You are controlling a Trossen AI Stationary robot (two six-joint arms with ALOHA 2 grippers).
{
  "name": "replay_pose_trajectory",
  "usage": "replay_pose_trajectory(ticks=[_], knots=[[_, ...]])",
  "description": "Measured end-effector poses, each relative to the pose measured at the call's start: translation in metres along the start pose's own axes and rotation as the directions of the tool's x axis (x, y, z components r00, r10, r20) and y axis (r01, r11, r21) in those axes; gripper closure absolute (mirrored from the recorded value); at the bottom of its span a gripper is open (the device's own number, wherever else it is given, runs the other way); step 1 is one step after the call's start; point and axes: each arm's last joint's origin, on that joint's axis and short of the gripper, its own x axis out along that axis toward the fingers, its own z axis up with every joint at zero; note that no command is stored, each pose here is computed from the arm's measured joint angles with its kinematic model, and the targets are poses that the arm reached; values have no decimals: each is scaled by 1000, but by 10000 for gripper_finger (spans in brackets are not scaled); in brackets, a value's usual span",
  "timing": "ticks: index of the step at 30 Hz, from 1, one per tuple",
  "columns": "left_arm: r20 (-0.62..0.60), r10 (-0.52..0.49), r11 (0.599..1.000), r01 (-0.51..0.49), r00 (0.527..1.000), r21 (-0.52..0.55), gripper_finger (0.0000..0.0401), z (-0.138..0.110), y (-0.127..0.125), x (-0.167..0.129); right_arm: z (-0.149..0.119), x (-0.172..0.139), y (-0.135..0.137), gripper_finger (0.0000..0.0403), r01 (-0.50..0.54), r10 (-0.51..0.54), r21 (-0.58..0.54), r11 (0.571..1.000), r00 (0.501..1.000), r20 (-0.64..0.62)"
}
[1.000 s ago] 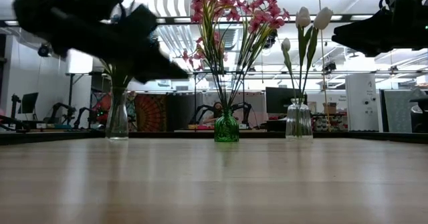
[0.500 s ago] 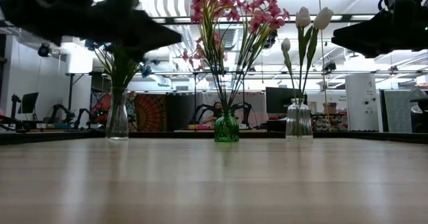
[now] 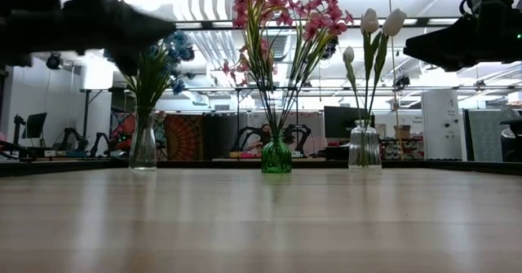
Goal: Sort flowers into vase by color
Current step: Return to Home Position
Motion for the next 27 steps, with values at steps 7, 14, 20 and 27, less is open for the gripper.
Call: replay_pose_trajectory(ticks=[7, 14, 20, 27], knots=[[-127, -43, 992, 57, 991, 116, 401, -10, 12, -40, 0, 0, 0, 149, 0, 0, -1, 1000, 1000, -2], [-139, -150, 965, 175, 979, 197, 401, -3, 17, -66, -1, 0, 0, 149, 0, 0, -4, 1000, 1000, -8], [-231, -284, 884, 348, 930, 314, 401, -12, 12, -68, -3, 0, 2, 149, -32, 32, -16, 999, 999, -26], [-233, -277, 908, 334, 932, 255, 401, -12, 13, -68, -4, 1, 2, 149, -36, 35, -22, 999, 999, -38]])
